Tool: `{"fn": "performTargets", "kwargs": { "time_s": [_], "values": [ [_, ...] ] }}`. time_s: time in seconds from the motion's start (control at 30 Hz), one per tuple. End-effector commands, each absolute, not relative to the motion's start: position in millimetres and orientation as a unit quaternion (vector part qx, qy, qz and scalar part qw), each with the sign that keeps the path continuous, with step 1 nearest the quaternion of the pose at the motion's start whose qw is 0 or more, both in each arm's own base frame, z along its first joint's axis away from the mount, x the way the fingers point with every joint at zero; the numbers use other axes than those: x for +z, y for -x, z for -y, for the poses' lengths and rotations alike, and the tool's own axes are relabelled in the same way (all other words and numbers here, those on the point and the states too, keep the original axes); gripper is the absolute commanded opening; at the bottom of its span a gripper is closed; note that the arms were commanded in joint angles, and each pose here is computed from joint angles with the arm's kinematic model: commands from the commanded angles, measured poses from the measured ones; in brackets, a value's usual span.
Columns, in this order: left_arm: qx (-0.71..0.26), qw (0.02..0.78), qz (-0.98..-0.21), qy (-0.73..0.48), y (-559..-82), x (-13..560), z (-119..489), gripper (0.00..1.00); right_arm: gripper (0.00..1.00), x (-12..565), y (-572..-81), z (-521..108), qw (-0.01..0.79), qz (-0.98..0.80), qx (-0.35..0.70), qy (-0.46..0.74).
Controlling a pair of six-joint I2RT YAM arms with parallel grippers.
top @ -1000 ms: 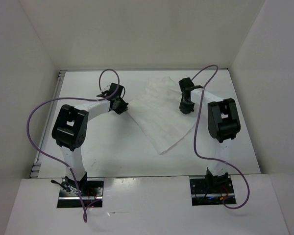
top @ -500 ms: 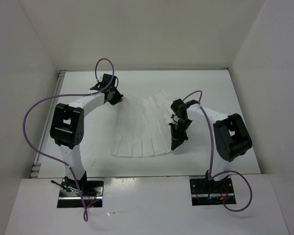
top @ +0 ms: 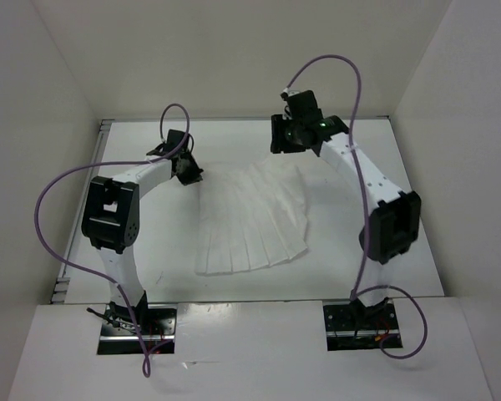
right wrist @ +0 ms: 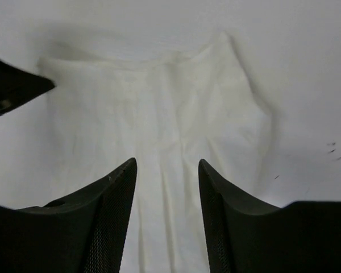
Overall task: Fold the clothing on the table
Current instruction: Flatten the skirt out
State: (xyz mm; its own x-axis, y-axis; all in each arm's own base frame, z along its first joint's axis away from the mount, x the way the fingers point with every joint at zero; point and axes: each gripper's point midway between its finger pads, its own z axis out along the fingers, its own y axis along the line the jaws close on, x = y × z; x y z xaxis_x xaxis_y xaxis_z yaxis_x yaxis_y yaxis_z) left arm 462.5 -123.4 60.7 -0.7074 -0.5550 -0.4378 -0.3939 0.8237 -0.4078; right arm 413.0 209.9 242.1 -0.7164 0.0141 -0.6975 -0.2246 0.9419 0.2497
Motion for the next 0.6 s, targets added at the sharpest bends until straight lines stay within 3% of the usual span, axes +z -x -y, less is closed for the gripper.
{"fn": "performTargets", "kwargs": {
  "time_s": [0.0, 0.13, 0.57],
  "values": [
    [-0.17, 0.286, -0.913, 0.236, -470, 70, 120, 0.0, 0.53, 210, -474, -204, 0.401, -0.905, 0.071, 0.12],
    [-0.186, 0.278, -0.915, 0.224, -470, 71, 127, 0.0, 0.54, 177, -499, -202, 0.383, -0.909, 0.038, 0.16],
    [-0.18, 0.252, -0.928, 0.206, -444, 58, 125, 0.0, 0.54, 99, -560, -194, 0.34, -0.921, 0.075, 0.174]
  ]
}}
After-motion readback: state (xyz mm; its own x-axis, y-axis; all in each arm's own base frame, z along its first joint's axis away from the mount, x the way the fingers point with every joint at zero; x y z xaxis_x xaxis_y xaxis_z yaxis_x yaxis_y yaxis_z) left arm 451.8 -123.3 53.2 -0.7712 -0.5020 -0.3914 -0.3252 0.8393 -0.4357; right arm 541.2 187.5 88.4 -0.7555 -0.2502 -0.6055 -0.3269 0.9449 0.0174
